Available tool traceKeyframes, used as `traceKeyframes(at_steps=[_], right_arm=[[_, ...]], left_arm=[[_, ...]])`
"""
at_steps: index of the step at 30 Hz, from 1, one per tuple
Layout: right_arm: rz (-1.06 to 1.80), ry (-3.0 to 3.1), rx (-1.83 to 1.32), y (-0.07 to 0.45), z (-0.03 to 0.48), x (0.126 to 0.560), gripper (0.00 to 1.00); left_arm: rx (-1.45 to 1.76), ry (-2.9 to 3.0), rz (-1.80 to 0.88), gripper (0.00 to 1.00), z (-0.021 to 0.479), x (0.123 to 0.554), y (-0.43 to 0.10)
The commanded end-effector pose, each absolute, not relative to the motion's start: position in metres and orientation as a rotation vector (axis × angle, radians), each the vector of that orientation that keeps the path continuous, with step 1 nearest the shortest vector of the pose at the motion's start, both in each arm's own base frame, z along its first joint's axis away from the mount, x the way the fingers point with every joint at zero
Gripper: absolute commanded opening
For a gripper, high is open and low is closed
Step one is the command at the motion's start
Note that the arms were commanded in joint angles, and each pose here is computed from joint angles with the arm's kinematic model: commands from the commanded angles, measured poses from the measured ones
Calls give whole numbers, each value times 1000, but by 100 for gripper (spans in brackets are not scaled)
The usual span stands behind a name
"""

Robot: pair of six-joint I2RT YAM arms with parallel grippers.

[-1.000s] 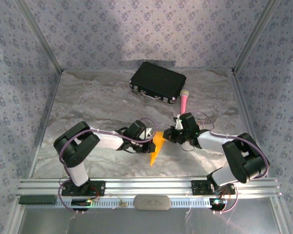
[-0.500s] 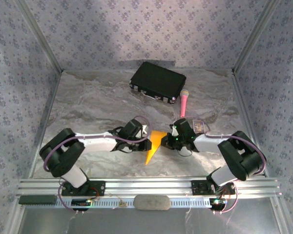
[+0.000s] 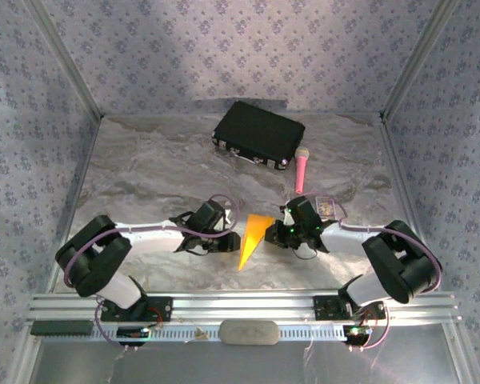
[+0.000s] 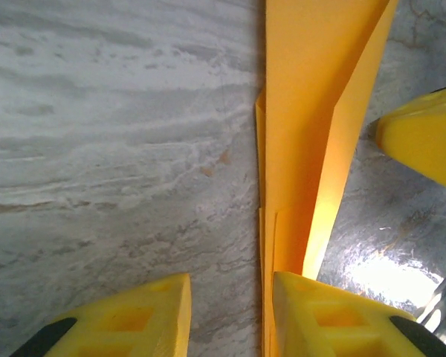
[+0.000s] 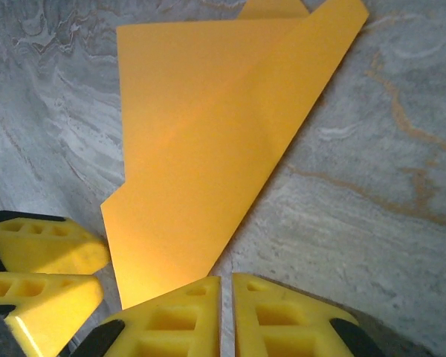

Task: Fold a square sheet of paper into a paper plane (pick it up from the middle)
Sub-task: Fold the wing for the fifth time at the center of the table.

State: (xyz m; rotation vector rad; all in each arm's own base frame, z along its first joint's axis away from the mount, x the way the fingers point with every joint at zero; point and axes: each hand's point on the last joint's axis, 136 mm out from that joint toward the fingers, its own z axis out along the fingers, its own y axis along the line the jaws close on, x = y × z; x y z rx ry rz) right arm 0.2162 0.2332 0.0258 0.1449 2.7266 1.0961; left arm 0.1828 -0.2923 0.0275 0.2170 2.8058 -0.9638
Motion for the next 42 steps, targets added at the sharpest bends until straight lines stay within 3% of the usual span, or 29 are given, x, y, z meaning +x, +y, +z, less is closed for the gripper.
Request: traceKeyframes(at_steps=[1,27,42], right_arm=[[1079,2771,148,228,21,201,13],[1103,2800,64,244,17,185,12],[1139,2815,11,258,15,182,11]], left_arm=[[243,2790,-1069,34,34,182,-306],[287,2816,-1136,21,32,178,-319],[304,2843,-1158,21,24,174,-324]])
